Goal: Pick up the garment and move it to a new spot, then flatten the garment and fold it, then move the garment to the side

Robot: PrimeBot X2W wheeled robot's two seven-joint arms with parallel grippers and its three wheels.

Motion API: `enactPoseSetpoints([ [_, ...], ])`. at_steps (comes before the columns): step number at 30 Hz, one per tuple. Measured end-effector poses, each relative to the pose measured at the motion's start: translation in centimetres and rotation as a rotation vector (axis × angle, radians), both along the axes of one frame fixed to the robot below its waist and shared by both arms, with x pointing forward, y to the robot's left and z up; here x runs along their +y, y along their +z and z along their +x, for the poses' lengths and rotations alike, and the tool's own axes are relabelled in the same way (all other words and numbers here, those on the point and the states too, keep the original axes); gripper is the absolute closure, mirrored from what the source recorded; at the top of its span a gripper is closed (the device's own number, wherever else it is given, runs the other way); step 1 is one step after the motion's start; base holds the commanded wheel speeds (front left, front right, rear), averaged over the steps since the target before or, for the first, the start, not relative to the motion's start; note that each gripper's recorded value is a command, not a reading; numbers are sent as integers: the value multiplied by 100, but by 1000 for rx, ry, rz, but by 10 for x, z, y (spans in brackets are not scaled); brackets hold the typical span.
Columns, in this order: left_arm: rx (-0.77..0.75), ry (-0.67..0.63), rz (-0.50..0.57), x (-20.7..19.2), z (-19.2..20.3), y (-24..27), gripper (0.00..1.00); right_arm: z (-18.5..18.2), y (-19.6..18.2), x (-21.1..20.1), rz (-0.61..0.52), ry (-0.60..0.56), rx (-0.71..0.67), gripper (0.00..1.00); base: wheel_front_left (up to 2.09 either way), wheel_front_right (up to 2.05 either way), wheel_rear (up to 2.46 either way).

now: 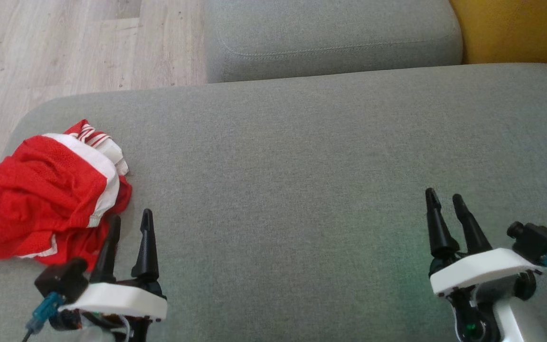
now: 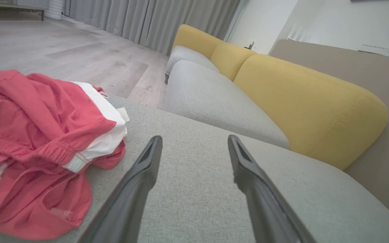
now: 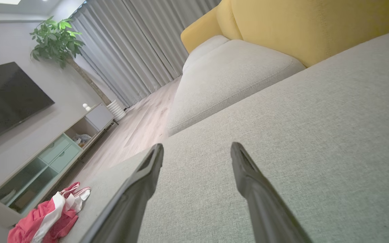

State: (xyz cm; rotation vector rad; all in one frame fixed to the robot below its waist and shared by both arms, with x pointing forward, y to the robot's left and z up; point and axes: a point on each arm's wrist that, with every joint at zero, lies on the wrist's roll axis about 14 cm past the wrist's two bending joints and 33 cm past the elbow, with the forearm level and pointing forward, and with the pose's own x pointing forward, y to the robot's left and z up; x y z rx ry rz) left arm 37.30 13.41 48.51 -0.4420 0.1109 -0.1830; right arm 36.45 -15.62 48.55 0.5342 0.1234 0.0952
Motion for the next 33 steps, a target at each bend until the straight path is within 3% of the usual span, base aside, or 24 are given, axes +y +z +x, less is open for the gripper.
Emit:
enactPoseSetpoints([
  [33, -60, -77, 358, -9, -3, -19, 0, -10, 0, 11, -310, 63, -32, 0, 0, 0, 0],
])
